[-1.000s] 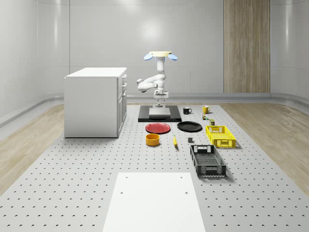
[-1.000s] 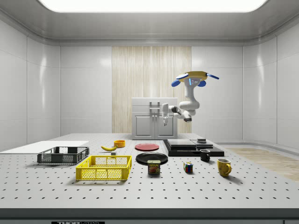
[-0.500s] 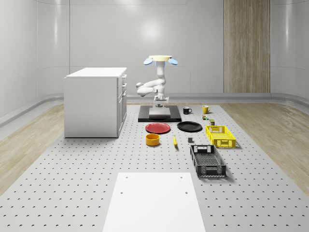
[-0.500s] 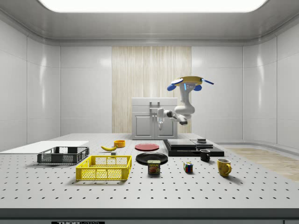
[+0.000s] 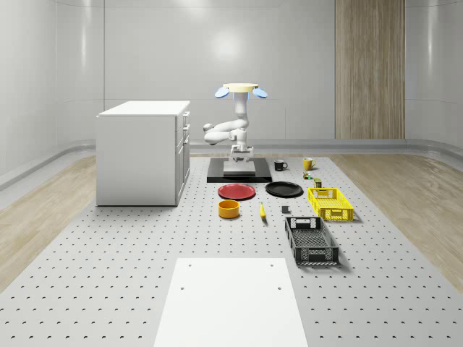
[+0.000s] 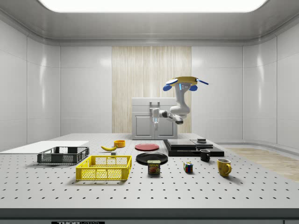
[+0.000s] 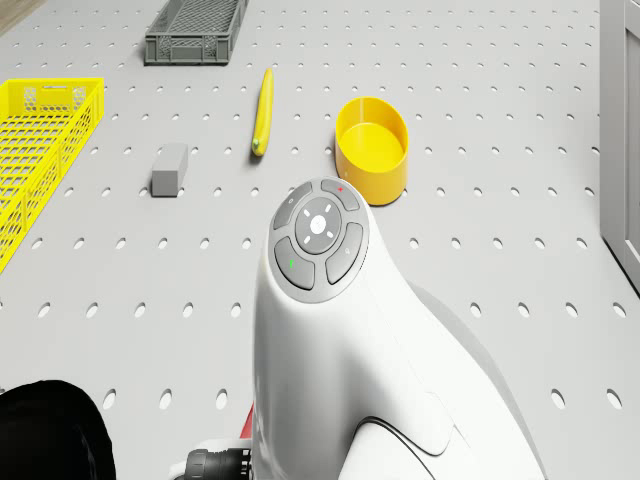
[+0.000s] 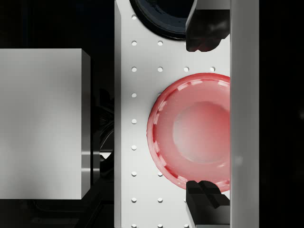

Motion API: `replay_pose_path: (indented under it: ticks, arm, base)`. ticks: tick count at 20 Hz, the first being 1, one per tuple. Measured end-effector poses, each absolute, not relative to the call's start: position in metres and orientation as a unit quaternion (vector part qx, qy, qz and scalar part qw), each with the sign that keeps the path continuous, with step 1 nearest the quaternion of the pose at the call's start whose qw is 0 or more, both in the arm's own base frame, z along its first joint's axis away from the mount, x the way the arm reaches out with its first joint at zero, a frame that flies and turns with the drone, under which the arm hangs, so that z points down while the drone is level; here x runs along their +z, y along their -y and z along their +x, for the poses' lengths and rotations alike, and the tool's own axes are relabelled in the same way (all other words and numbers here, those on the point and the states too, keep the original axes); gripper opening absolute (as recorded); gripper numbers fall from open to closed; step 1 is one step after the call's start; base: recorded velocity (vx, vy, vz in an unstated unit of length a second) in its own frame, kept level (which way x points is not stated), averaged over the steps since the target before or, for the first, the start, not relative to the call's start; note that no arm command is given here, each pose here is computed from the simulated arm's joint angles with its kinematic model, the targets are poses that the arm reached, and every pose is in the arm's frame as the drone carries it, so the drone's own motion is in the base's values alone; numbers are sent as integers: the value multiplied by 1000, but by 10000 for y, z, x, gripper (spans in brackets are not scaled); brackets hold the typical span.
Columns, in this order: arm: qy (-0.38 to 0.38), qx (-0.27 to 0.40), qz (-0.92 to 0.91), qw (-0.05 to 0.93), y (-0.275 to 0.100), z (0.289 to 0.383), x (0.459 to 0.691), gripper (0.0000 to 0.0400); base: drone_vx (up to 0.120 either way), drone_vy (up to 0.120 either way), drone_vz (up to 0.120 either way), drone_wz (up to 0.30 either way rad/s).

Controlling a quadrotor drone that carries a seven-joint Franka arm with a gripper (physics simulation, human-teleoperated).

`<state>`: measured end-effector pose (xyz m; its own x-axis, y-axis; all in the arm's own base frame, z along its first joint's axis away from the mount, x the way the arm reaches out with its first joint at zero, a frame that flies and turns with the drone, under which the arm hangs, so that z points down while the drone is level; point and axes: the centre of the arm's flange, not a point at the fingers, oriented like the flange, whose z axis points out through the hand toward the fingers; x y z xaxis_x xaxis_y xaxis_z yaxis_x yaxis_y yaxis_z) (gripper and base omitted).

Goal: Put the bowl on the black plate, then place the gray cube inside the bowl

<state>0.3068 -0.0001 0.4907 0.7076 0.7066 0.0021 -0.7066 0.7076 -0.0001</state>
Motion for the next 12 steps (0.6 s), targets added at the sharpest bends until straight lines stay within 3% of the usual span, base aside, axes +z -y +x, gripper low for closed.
replay_pose_path:
  ticks: [4,7,9,12]
  arm:
    - [1,382,0,924,1,3068,4907,400]
    - [1,382,0,924,1,3068,4907,400]
    - [1,382,0,924,1,3068,4907,400]
    - [1,382,0,924,1,3068,4907,400]
  base:
    - [120,0,-120,0]
    - [120,-13,0,0]
    - [120,-120,0,0]
    - [120,0,-27,0]
